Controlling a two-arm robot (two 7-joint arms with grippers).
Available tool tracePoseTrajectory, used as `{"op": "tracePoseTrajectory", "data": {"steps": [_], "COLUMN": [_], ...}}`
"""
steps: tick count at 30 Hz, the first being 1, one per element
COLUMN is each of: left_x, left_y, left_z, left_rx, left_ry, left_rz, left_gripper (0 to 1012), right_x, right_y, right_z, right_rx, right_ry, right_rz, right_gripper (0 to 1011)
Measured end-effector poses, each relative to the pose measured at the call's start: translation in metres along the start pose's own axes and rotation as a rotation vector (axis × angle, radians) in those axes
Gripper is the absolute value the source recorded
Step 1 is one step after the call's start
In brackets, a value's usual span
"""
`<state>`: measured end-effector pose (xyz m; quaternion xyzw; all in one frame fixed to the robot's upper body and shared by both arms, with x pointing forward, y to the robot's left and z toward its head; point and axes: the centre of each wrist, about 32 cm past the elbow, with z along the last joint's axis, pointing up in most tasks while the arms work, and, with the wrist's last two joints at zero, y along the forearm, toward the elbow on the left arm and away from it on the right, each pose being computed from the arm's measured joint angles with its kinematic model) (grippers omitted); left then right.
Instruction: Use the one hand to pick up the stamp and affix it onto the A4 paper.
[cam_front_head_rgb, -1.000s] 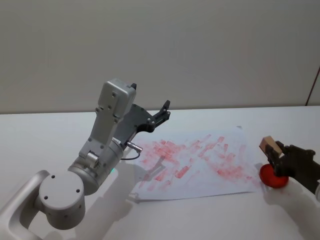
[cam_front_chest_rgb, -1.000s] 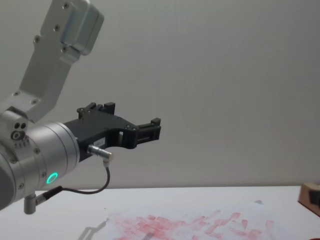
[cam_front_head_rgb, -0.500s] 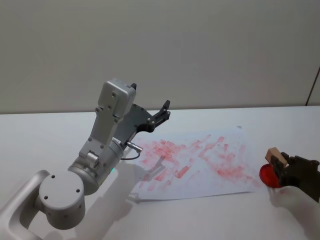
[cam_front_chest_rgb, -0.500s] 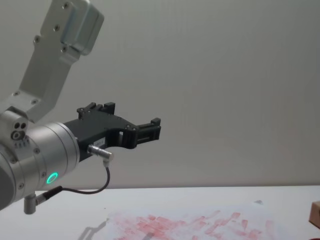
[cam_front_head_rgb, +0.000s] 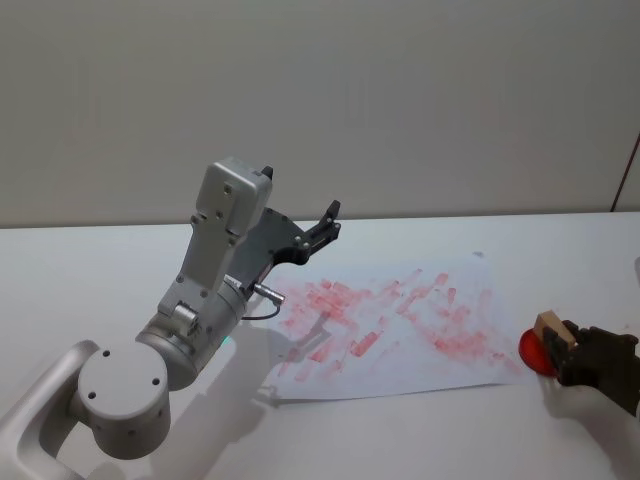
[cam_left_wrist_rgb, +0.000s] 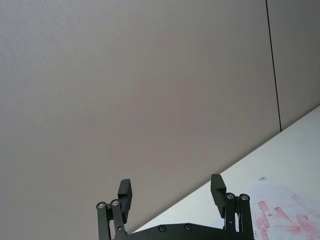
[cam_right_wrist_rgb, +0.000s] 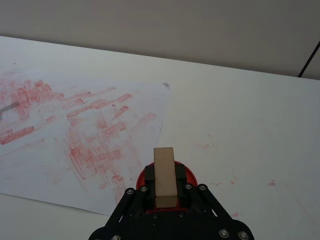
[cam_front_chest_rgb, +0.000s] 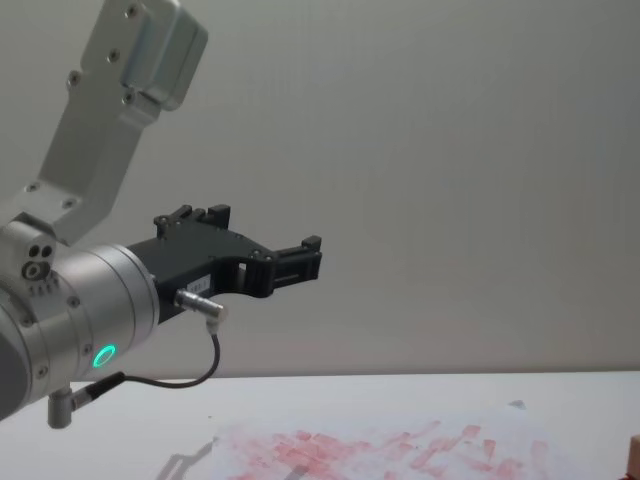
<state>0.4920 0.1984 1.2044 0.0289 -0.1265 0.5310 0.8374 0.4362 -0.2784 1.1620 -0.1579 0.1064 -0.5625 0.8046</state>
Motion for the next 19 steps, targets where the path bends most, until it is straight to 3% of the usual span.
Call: {"op": "tracePoseTrajectory", "data": {"steps": [3, 19], "left_x": [0.0, 0.0], "left_y": [0.0, 0.0], "left_z": [0.0, 0.0], "left_rx": [0.0, 0.0], "left_ry": [0.0, 0.0], "left_rz": [0.0, 0.0], "left_gripper": [1001, 1001], "right_x": [-0.0001, -0.0002], "right_y": [0.0002, 0.001], "right_z": [-0.0007, -0.003], "right_rx": [-0.003, -0.016], "right_ry": [0.0, -0.001], "right_rz": [-0.001, -0.004], "right_gripper": [264, 763]}}
